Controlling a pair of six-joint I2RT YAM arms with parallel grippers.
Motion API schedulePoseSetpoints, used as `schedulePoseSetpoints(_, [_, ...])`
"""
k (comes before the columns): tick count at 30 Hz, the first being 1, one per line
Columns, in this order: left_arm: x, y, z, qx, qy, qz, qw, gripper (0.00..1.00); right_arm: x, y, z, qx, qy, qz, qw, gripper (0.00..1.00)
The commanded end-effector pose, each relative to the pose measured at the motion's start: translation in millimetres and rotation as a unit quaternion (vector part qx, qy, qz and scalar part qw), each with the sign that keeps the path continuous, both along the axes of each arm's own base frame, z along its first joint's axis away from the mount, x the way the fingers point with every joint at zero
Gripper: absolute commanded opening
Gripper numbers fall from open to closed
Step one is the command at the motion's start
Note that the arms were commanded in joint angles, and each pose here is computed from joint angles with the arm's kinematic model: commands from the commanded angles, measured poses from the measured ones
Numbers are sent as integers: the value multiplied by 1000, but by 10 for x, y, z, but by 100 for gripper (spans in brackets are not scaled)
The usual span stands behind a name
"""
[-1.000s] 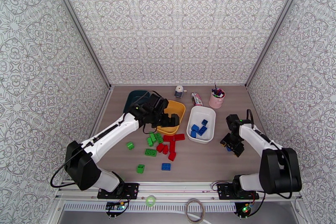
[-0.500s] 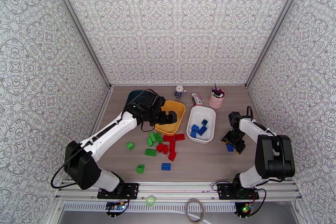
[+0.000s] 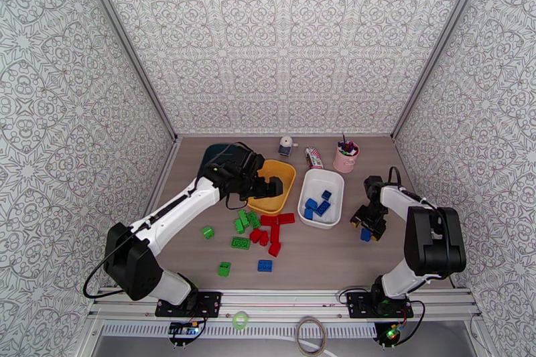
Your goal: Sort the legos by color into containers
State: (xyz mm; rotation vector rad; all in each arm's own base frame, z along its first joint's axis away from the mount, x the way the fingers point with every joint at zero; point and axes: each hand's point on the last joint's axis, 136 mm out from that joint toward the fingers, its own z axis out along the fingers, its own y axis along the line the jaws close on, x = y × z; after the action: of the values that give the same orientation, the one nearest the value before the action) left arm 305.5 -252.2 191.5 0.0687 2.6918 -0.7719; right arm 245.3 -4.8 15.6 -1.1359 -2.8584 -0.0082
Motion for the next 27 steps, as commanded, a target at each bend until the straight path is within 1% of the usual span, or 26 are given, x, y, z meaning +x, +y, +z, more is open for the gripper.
schedulePoseSetpoints(1, [51, 3, 33, -10, 0, 4, 1000, 99, -6, 80, -53, 12, 5, 3, 1000, 60])
schedulePoseSetpoints(10, [75, 42, 36, -13, -2, 6, 1000, 99, -100, 187, -139, 10, 23, 6, 1000, 47])
schedulePoseSetpoints(15, [47, 83, 9, 0, -3, 1, 1000, 99, -138, 199, -135, 12, 23, 3, 1000, 40])
schedulePoseSetpoints(22, [3, 97, -19, 10, -4, -13, 1000, 99, -102, 157, 115, 1, -7, -1, 1000, 35])
schedulePoseSetpoints(27, [-67, 91, -56, 44, -9, -44, 998, 99, -27, 118, 413, -10, -40, -3, 999, 33])
